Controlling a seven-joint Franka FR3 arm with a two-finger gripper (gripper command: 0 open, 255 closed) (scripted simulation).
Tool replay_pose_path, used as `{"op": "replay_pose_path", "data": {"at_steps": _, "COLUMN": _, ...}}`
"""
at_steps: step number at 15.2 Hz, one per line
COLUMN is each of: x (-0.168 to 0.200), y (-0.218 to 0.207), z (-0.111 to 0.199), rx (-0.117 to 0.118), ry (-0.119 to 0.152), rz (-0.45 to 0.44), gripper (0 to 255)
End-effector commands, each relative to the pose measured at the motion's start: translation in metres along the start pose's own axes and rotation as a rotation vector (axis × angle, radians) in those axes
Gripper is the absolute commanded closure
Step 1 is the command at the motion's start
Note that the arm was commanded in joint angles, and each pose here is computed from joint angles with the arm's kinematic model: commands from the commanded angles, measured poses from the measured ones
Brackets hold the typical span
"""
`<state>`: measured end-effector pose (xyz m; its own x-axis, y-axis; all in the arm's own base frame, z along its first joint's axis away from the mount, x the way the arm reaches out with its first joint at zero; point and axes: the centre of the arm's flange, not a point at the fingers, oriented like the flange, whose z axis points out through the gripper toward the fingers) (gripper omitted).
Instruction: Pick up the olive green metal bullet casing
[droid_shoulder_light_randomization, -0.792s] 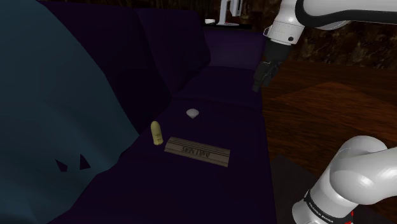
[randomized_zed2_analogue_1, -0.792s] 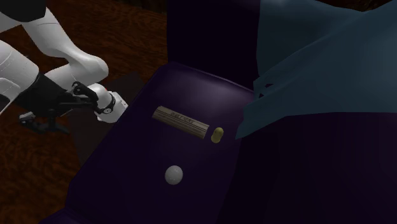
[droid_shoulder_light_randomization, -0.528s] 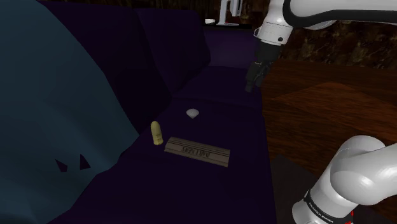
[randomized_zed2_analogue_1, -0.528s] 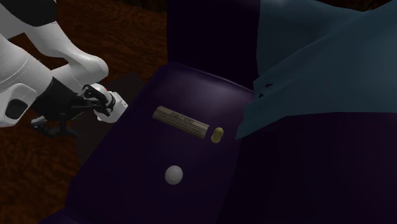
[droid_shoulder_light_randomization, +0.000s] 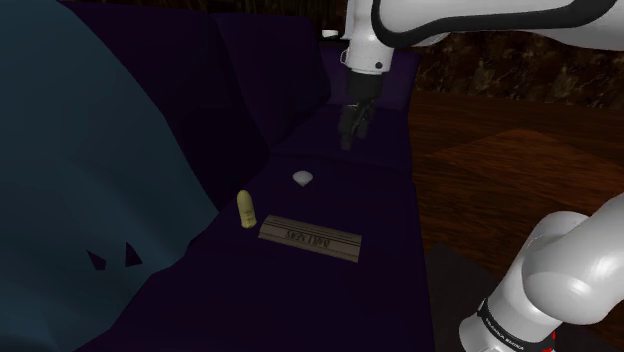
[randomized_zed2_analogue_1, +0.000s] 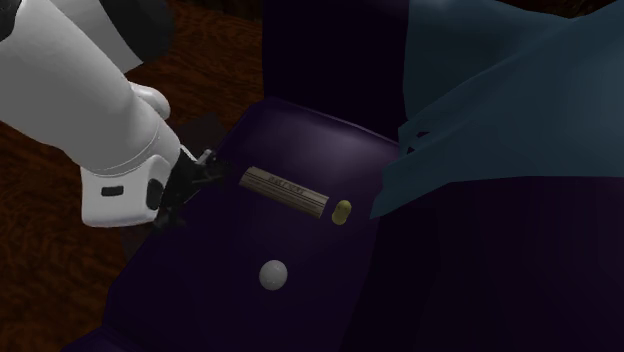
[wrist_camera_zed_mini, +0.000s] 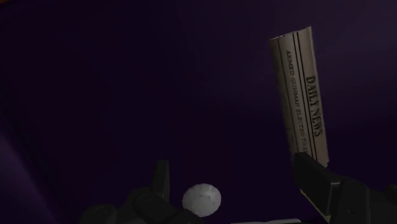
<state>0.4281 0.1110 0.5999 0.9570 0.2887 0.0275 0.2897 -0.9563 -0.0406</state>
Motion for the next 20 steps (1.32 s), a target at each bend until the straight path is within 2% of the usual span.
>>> {"op": "replay_pose_path", "data": {"at_steps": 1, "x": 0.025, "y": -0.016, "z": 0.009, "rx": -0.006, "ry": -0.023, "rz": -0.043, "gripper": 0}}
{"op": "replay_pose_path", "data": {"at_steps": 11, "x": 0.130, "y": -0.111, "z": 0.053, "rx": -0.038, "ry": -0.135, "rz": -0.250, "gripper": 0}}
{"op": "replay_pose_path", "data": {"at_steps": 20, "x": 0.201, "y": -0.212, "z": 0.104, "rx": -0.067, "ry": -0.235, "rz": -0.437, "gripper": 0}}
